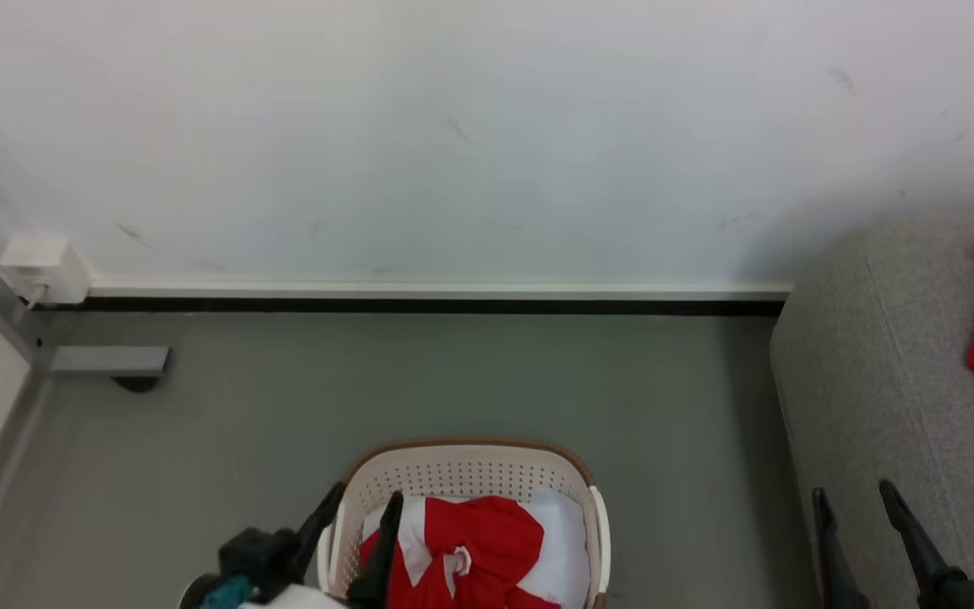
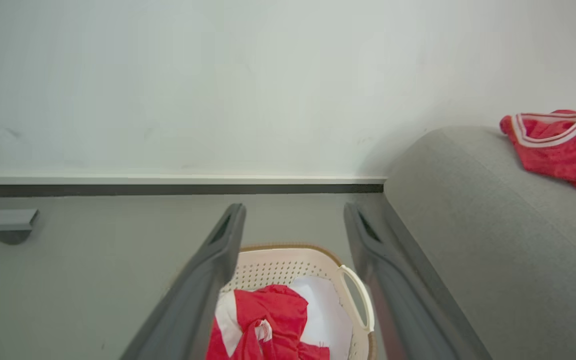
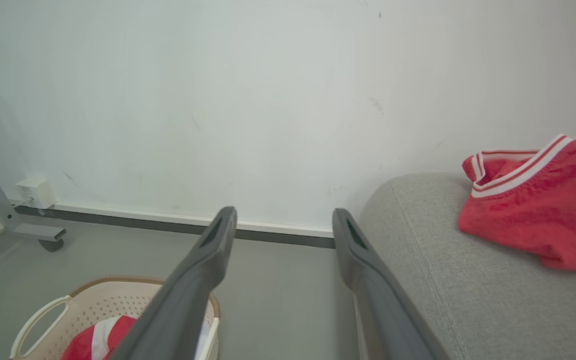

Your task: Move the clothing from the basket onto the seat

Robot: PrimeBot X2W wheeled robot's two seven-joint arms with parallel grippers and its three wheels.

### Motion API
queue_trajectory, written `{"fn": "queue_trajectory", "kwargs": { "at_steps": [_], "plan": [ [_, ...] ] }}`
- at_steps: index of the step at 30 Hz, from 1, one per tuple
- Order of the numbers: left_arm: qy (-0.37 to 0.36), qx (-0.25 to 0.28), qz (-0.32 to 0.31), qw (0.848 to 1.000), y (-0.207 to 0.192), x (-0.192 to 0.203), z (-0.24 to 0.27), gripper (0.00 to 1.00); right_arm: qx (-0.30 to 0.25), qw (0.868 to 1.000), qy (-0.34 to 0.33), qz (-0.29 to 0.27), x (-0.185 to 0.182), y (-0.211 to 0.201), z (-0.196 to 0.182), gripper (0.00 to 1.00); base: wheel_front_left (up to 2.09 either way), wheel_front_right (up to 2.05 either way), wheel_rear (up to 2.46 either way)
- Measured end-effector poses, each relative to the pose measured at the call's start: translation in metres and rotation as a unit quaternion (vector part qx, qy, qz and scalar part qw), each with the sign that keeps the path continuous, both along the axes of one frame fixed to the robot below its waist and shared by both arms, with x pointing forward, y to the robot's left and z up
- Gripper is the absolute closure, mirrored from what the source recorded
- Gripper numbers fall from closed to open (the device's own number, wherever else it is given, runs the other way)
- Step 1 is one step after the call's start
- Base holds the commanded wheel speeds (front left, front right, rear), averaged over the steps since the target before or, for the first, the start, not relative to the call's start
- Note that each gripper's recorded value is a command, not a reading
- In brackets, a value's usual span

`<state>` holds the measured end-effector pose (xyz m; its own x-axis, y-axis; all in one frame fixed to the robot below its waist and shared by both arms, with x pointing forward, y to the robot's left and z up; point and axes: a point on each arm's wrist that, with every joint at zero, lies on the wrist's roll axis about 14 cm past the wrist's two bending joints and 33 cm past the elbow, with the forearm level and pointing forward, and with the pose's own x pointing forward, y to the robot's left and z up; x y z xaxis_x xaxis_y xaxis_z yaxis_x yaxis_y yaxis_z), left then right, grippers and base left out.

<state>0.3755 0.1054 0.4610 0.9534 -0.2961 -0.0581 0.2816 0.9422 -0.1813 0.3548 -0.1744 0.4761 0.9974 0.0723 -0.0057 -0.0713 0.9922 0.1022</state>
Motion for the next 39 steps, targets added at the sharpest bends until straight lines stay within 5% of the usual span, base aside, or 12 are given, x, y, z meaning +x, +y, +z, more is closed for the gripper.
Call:
{"fn": "queue_trajectory", "kwargs": {
  "at_steps": [9,27,39],
  "plan": [
    [0.12,0.071,-0.075,0.987,-0.048,0.062,-0.06,0.0,0.014,1.0,-0.009,0.006,0.044,0.005,0.002,0.0,0.0,0.0,0.0],
    [0.385,0.205,-0.071,0.897,-0.054,0.112,-0.256,0.0,0.043,0.997,0.052,-0.04,0.089,-0.028,-0.055,0.0,0.0,0.0,0.0],
    [0.433,0.254,-0.068,0.862,-0.06,0.126,-0.335,0.0,0.042,0.992,0.105,-0.063,0.087,-0.043,-0.096,0.0,0.0,0.0,0.0]
  ]
}}
